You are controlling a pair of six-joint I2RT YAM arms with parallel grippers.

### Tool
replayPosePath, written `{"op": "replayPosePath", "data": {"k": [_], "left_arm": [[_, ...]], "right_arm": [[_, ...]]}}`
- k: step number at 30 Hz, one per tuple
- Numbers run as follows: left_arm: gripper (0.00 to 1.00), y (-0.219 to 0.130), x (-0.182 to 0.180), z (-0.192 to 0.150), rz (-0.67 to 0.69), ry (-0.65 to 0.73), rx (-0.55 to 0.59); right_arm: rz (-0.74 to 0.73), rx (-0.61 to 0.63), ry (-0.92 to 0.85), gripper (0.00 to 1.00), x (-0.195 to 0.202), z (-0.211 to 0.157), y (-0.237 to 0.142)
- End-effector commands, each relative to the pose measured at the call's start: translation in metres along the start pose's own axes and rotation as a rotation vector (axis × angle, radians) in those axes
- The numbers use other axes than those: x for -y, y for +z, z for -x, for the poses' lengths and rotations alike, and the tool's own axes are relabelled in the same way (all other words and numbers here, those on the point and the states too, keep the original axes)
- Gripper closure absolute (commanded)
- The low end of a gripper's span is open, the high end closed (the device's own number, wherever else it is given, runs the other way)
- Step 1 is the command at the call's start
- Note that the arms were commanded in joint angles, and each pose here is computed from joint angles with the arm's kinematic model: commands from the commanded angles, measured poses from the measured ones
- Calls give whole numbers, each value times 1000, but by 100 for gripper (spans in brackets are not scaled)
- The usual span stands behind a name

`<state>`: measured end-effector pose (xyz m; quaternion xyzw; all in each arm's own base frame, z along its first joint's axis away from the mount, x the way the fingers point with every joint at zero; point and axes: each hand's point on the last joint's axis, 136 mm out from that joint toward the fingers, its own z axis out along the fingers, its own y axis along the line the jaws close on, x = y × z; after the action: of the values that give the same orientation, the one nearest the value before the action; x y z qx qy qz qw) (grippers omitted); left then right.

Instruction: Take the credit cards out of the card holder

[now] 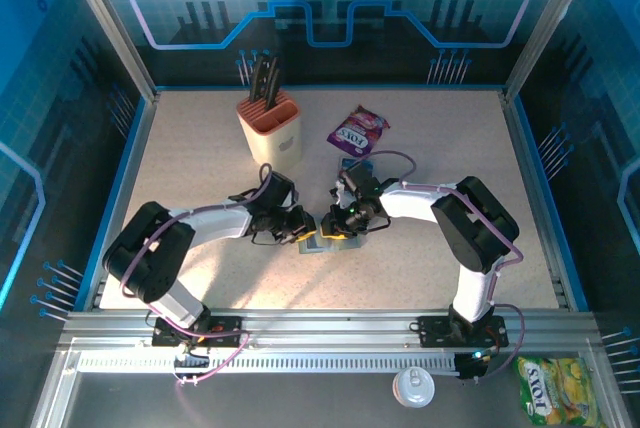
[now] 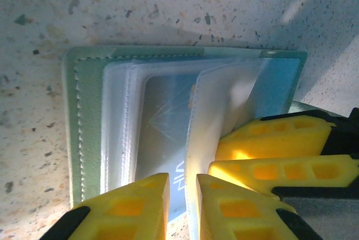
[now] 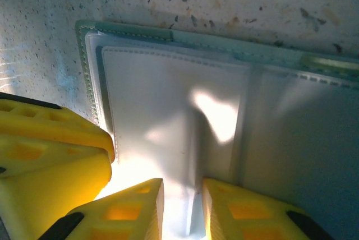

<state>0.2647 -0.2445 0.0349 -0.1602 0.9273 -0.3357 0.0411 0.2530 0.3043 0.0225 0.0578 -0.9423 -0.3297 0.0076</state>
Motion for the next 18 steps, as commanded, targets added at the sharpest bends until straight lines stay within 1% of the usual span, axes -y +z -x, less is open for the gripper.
{"op": "replayPosePath", "data": {"k": [1, 10, 14, 18], "left_arm": [[79, 4, 15, 1, -36, 0, -20], [80, 5, 17, 2, -36, 2, -19], [81, 4, 22, 2, -44, 7, -22], [82, 1, 25, 2, -43, 20, -22]], "right_arm": [[0, -10, 24, 74, 4, -4, -3], [12, 5, 18, 74, -2, -3, -8], [19, 43, -6, 74, -10, 1, -21], [-23, 80, -42, 73, -14, 5, -40]]}}
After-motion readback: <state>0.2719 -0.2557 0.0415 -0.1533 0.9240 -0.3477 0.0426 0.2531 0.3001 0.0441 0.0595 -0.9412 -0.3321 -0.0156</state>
